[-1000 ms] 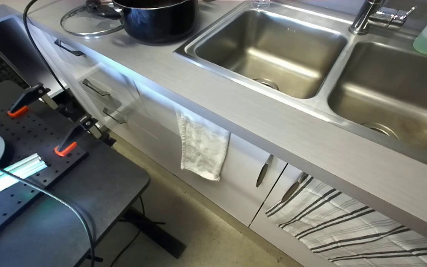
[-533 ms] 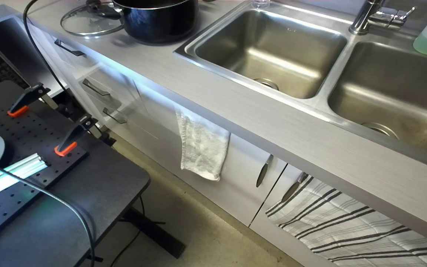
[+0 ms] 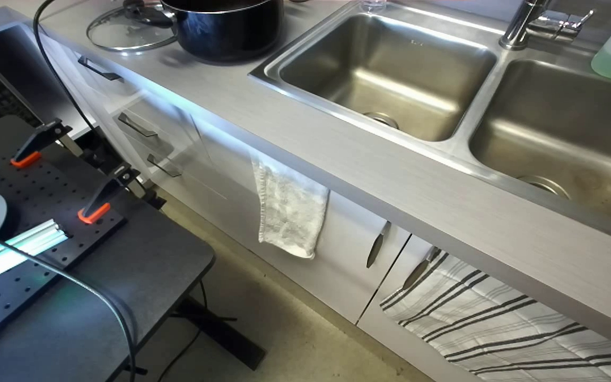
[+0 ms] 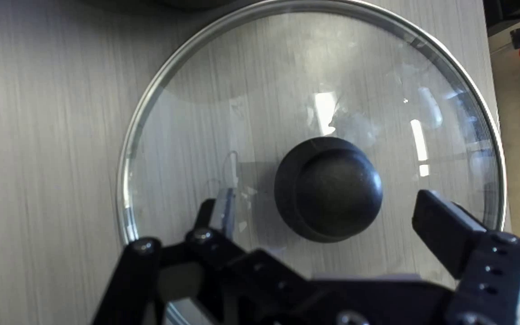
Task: Put the glass lid on the black pot.
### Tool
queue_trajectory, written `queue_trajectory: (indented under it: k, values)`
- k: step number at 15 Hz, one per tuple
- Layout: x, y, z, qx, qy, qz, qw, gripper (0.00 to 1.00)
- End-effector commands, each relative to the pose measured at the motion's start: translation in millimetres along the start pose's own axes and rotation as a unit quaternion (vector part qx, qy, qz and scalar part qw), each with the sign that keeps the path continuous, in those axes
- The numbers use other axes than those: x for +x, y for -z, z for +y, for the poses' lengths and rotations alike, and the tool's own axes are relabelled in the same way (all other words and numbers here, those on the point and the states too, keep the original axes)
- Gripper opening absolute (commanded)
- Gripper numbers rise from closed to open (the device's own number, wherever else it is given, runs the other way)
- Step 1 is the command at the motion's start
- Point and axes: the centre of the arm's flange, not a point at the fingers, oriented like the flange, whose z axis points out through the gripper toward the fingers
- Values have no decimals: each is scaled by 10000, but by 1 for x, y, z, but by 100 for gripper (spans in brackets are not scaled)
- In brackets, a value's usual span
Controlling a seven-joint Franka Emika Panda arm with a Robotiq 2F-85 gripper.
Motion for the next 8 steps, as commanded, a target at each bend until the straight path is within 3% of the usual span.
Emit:
queue_trajectory:
  k: [1, 6, 7, 8]
  values:
    - [-8, -5, -7, 4, 126, 9, 9999, 100]
    - [-14, -13, -6, 81, 75, -48, 9999, 100]
    - [-15, -14, -5, 92, 67, -53, 9999, 75]
    - [-16, -15, -4, 103, 59, -61, 9999, 74]
